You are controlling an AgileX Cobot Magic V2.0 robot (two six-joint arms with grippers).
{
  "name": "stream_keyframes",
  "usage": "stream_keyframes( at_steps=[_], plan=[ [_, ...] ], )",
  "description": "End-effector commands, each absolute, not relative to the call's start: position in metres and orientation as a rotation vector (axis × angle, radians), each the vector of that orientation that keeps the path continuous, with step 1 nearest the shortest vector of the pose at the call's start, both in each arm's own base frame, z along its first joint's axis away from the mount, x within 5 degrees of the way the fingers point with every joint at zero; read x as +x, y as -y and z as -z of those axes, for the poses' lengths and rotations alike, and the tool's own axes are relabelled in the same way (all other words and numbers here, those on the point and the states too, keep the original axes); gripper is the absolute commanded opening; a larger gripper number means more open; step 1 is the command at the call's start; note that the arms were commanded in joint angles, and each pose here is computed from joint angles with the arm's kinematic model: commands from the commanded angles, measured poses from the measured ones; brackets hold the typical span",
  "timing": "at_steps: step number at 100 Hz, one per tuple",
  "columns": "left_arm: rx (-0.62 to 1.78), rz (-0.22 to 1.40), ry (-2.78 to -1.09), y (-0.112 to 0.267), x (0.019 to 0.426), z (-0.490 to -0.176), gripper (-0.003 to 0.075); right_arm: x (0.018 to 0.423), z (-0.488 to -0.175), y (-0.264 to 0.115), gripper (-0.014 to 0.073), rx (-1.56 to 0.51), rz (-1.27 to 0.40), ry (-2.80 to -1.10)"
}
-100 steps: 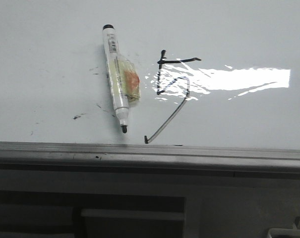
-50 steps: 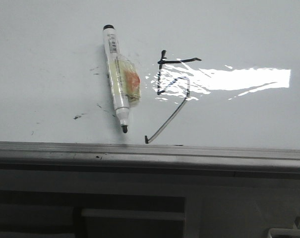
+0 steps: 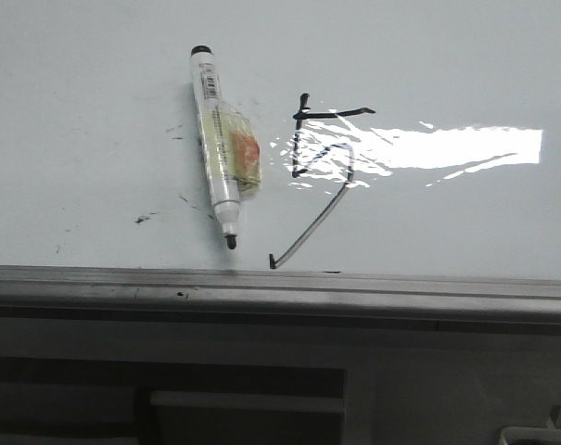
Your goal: Write number 5 on whiteboard
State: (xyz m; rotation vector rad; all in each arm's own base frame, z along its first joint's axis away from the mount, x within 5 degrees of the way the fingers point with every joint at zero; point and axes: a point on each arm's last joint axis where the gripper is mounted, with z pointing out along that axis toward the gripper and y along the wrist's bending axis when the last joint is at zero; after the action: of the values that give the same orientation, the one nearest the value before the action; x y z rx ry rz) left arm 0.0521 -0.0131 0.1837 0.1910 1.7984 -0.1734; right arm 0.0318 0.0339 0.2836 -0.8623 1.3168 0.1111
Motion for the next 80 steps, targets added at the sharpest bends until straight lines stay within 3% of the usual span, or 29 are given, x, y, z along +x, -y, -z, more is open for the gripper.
stream_keyframes(
  at_steps=[1, 36, 53, 80],
  plan=[
    [0.164, 0.185, -1.736, 0.013, 0.052, -0.183, -0.002, 0.033, -0.297, -0.031, -0.0063, -0.788, -0.089, -1.267],
    [0.164, 0.185, -1.736, 0.013, 0.052, -0.183, -0.002, 0.039, -0.285, -0.03, -0.0063, -0.779, -0.053, -1.292],
    [0.164, 0.185, -1.736, 0.013, 0.052, -0.183, -0.002, 0.057, -0.244, -0.018, -0.0063, -0.365, -0.135, -1.531],
    [0.164, 0.185, -1.736, 0.013, 0.052, -0.183, -0.002, 0.058, -0.181, 0.004, -0.0063, -0.047, 0.087, -1.763]
  ],
)
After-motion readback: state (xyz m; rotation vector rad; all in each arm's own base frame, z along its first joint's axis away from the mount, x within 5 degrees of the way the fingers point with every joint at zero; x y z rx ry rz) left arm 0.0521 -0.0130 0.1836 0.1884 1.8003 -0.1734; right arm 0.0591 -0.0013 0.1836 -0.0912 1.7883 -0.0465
